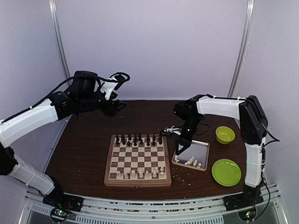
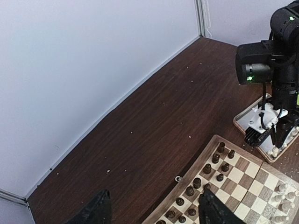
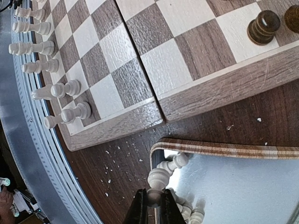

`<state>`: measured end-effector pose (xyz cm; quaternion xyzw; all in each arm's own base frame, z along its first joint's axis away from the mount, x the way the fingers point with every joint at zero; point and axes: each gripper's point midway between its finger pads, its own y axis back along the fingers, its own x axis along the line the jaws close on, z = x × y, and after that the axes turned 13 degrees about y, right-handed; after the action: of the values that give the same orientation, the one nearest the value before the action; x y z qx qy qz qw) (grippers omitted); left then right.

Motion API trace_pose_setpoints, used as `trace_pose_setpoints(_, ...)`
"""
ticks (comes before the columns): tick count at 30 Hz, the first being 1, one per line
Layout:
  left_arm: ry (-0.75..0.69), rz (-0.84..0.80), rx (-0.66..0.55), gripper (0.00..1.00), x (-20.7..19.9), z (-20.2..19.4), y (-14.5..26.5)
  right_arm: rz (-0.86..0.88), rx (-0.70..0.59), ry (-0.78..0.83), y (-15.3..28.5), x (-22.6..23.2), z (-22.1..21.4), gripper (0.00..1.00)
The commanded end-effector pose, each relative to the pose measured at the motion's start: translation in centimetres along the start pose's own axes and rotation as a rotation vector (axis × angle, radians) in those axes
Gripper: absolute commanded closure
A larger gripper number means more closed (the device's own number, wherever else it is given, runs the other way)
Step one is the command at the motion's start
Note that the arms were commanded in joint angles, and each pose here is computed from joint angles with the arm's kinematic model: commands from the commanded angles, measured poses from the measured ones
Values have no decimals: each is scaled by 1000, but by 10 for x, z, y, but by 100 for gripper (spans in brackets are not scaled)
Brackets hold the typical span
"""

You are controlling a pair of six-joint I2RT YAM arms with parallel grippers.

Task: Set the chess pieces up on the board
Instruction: Pick up the pawn from the storage box, then place the pawn at c2.

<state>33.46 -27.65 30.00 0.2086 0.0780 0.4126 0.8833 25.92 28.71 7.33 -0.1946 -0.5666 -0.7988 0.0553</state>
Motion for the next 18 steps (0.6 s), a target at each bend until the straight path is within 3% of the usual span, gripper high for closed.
trace_pose_setpoints(1,2,-9,-38,35,-3,15,3,-16,-61,31,25,10,14,98)
trace_pose_setpoints(10,1,-7,-32,35,-3,14,1,-176,-34,126,47,17,35,97)
trace_pose_setpoints(18,-1,7,-43,35,0,17,5,-304,106,307,23,43,64,97)
